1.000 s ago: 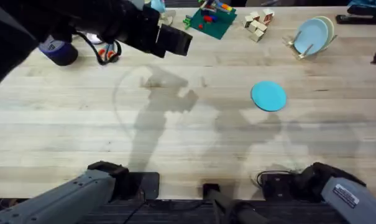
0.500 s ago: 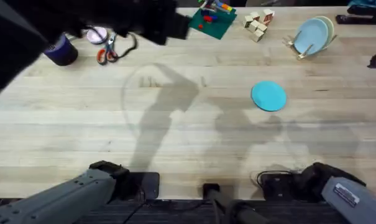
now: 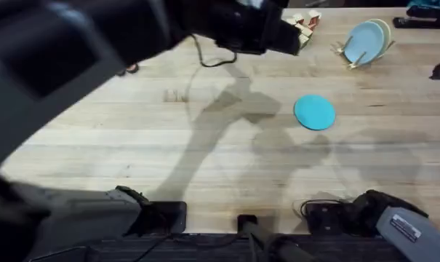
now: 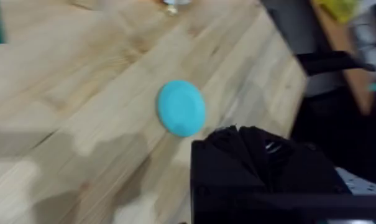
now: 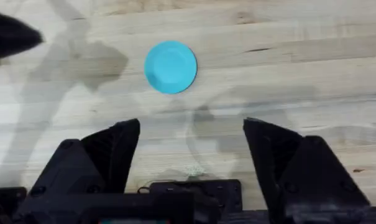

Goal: Pick up the plates from the table one by one and place each into a slot on the dish rack.

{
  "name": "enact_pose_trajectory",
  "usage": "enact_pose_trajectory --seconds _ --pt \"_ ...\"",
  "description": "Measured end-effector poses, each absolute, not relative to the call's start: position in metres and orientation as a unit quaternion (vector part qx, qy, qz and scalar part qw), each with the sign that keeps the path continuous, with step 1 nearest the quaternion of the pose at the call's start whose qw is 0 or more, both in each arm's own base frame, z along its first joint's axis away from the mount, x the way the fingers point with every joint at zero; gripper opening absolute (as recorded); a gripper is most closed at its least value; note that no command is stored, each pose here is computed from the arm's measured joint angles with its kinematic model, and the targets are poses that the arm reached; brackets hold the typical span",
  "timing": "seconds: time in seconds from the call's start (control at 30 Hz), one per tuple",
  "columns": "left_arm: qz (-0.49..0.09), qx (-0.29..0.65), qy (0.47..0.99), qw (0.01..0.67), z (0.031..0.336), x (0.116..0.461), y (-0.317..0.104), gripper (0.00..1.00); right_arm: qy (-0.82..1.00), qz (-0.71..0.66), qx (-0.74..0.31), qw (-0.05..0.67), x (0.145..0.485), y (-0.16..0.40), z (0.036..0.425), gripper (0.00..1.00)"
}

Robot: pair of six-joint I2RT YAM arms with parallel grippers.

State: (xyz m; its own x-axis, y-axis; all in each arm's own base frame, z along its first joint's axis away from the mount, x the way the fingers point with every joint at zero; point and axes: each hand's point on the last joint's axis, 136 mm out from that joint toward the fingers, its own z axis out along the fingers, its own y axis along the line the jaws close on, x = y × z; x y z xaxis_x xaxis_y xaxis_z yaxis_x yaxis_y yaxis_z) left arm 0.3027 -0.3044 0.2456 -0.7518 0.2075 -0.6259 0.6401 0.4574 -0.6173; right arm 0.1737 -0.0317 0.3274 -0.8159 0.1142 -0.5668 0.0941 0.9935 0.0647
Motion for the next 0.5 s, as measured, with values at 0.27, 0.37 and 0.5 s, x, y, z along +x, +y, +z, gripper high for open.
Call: enact_pose_trajectory --seconds 0.27,0.37,0.5 --pt "-0.518 0.236 0.812 0.131 0.199 0.297 -0.353 0.041 0.953 0.017 0.055 0.298 0.174 -0.032 0.327 0.996" --pt "-0.523 0.229 0.815 0.098 0.180 0.292 -0.365 0.041 0.953 0.017 0.055 0.298 0.174 -0.032 0.327 0.996" --pt "-0.526 0.230 0.816 0.075 0.162 0.287 -0.378 0.040 0.953 0.017 0.055 0.298 0.174 -0.032 0.327 0.997"
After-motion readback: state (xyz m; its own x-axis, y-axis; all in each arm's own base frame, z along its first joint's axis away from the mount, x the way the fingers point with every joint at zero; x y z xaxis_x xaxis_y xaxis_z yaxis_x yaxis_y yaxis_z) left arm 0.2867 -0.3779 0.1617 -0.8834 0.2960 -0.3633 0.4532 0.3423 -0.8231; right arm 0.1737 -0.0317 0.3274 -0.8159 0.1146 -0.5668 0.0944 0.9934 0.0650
